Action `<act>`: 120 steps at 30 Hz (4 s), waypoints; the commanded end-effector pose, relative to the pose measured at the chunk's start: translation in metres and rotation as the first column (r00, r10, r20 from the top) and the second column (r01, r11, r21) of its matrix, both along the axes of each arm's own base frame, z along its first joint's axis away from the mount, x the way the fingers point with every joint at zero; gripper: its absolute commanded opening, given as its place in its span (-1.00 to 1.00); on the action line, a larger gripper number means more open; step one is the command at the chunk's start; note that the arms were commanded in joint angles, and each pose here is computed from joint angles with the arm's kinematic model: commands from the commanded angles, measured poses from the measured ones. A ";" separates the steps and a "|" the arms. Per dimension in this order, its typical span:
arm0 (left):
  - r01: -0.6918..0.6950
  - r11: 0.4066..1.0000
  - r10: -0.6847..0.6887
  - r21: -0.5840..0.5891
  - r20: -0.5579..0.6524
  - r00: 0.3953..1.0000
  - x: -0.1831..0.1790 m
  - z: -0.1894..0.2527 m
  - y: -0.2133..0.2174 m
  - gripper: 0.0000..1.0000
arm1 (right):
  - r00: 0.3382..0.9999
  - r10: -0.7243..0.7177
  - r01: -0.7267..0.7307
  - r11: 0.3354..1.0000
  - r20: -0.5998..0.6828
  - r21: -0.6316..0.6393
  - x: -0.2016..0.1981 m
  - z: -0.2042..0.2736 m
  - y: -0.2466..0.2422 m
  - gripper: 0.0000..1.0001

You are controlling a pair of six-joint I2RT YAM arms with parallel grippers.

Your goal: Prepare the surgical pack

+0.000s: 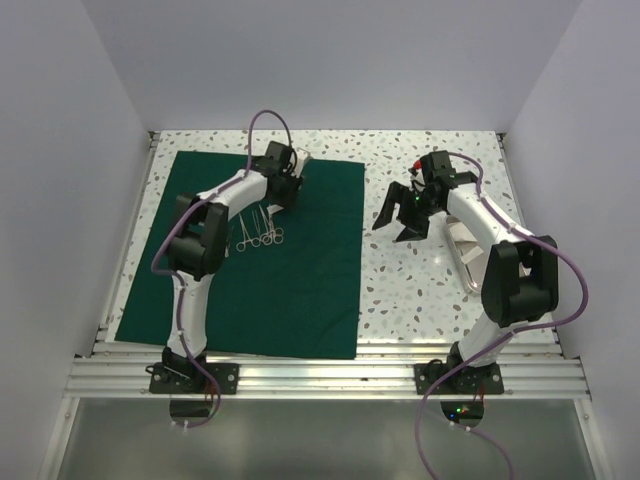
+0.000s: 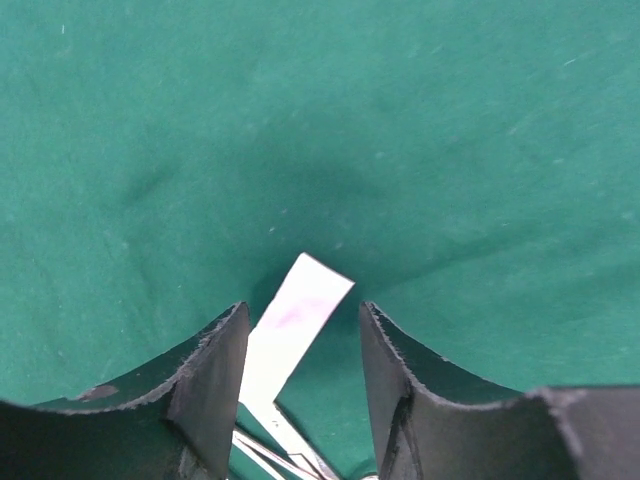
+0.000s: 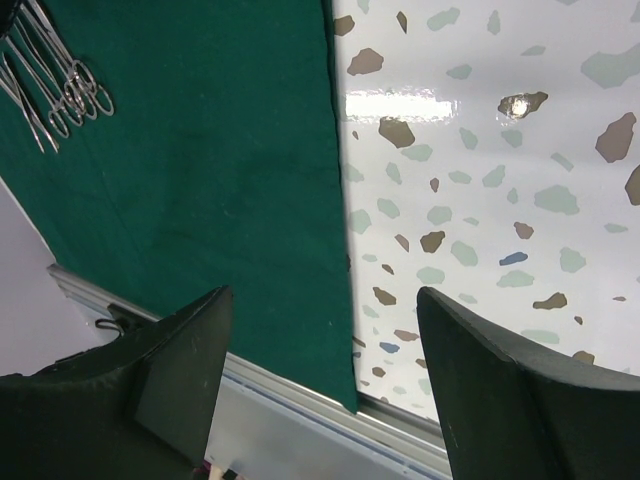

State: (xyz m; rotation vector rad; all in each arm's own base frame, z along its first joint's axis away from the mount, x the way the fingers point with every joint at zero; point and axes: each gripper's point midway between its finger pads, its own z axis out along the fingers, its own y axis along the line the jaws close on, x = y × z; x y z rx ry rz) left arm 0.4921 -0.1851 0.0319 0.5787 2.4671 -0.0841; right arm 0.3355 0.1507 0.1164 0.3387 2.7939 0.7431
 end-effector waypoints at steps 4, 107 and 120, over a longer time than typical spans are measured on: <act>-0.014 1.000 0.014 0.005 -0.002 1.000 0.004 -0.013 0.010 -0.01 | 1.000 0.018 -0.018 1.000 0.015 0.023 0.002 0.002 0.005 0.56; 0.041 0.848 -0.079 -0.529 -0.049 0.996 -0.110 0.130 -0.063 -0.04 | 0.989 0.142 -0.142 0.891 0.033 0.432 0.043 0.028 0.210 -1.00; -0.333 0.850 0.337 -0.409 -0.064 0.939 -0.102 0.125 0.042 0.23 | 0.950 -0.296 0.284 0.951 0.099 0.121 0.030 0.033 -0.043 -1.00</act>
